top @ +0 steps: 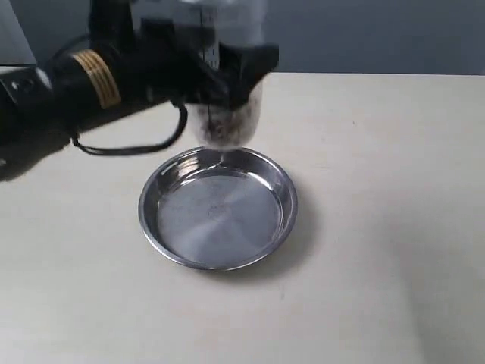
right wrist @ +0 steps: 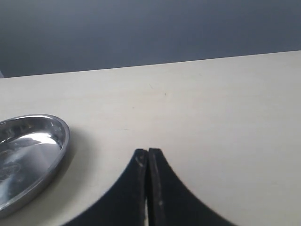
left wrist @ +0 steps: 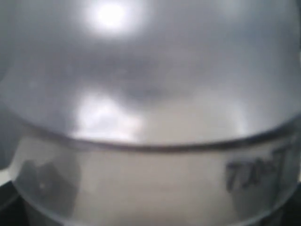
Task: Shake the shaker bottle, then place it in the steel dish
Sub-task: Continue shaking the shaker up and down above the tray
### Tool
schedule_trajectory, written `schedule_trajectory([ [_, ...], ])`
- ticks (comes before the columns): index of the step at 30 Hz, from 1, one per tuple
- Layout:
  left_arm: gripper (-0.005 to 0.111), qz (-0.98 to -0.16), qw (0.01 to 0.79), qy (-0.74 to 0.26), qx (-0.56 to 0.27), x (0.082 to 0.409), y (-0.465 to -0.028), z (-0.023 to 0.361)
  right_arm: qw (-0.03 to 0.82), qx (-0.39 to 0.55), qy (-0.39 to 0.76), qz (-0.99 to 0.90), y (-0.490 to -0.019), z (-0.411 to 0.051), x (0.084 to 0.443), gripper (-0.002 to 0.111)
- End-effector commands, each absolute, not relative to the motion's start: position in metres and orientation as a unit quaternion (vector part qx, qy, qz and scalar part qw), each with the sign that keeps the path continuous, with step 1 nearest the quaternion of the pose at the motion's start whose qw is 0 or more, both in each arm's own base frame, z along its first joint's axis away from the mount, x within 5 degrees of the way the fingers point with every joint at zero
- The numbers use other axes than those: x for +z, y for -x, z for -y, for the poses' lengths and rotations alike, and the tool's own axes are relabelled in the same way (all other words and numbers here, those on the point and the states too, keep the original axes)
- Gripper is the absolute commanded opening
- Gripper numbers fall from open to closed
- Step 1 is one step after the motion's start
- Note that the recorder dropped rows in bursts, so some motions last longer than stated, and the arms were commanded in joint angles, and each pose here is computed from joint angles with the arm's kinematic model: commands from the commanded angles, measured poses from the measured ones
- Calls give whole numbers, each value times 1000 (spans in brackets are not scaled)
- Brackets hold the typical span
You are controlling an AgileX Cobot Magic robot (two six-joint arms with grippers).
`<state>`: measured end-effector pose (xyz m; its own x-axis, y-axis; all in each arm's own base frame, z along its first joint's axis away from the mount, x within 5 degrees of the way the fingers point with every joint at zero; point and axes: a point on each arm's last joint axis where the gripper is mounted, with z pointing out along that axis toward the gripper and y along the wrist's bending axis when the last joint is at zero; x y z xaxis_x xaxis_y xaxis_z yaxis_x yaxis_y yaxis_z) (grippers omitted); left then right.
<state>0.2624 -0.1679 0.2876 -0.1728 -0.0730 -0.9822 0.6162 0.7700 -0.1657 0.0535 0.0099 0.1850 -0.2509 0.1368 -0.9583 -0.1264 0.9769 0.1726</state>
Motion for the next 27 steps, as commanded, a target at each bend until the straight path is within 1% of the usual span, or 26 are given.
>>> schedule_trajectory([
  [1, 0, -811, 489, -186, -262, 202, -259, 181, 617, 106, 0, -780, -53, -10, 186, -1],
  [2, 0, -807, 492, -182, -272, 203, -258, 182, 617, 106, 0, -780, -53, -10, 186, -1],
  [3, 0, -787, 516, -177, -289, 221, -258, 182, 617, 106, 0, -780, -53, -10, 186, -1],
  [5, 0, -731, 584, -190, -299, 271, -254, 179, 617, 106, 0, -780, -53, -10, 186, -1],
  [6, 0, -705, 616, -204, -286, 296, -251, 176, 617, 106, 0, -780, -53, -10, 186, -1],
  [7, 0, -698, 629, -211, -271, 307, -250, 172, 617, 106, 0, -780, -53, -10, 186, -1],
  [8, 0, -706, 623, -212, -262, 305, -250, 172, 617, 106, 0, -780, -53, -10, 186, -1],
  [9, 0, -736, 592, -212, -250, 286, -253, 172, 617, 106, 0, -780, -53, -10, 186, -1],
  [10, 0, -770, 553, -214, -235, 259, -256, 173, 617, 106, 0, -780, -53, -10, 186, -1],
  [12, 0, -817, 491, -198, -229, 216, -257, 172, 617, 106, 0, -780, -53, -10, 186, -1],
  [13, 0, -817, 491, -189, -236, 217, -258, 173, 617, 106, 0, -780, -53, -10, 186, -1],
  [14, 0, -802, 511, -186, -248, 230, -259, 174, 617, 106, 0, -780, -53, -10, 186, -1],
  [16, 0, -719, 604, -200, -281, 291, -253, 174, 617, 106, 0, -780, -53, -10, 186, -1],
  [17, 0, -681, 642, -212, -280, 318, -248, 171, 617, 106, 0, -780, -53, -10, 186, -1],
  [18, 0, -662, 663, -220, -271, 335, -246, 170, 617, 106, 0, -780, -53, -10, 186, -1],
  [19, 0, -670, 657, -217, -267, 334, -247, 170, 617, 106, 0, -780, -53, -10, 186, -1],
  [20, 0, -706, 625, -209, -262, 313, -252, 172, 617, 106, 0, -780, -53, -10, 186, -1],
  [21, 0, -744, 583, -205, -253, 285, -254, 174, 617, 106, 0, -780, -53, -10, 186, -1],
  [22, 0, -782, 537, -199, -244, 251, -258, 176, 617, 106, 0, -780, -53, -10, 186, -1],
  [23, 0, -810, 502, -175, -248, 225, -260, 177, 617, 106, 0, -780, -53, -10, 186, -1],
  [24, 0, -816, 492, -153, -262, 220, -261, 178, 617, 106, 0, -780, -53, -10, 186, -1],
  [25, 0, -801, 507, -146, -283, 229, -260, 179, 617, 106, 0, -780, -53, -10, 186, -1],
  [27, 0, -720, 590, -178, -319, 283, -252, 179, 617, 106, 0, -780, -53, -10, 186, -1],
])
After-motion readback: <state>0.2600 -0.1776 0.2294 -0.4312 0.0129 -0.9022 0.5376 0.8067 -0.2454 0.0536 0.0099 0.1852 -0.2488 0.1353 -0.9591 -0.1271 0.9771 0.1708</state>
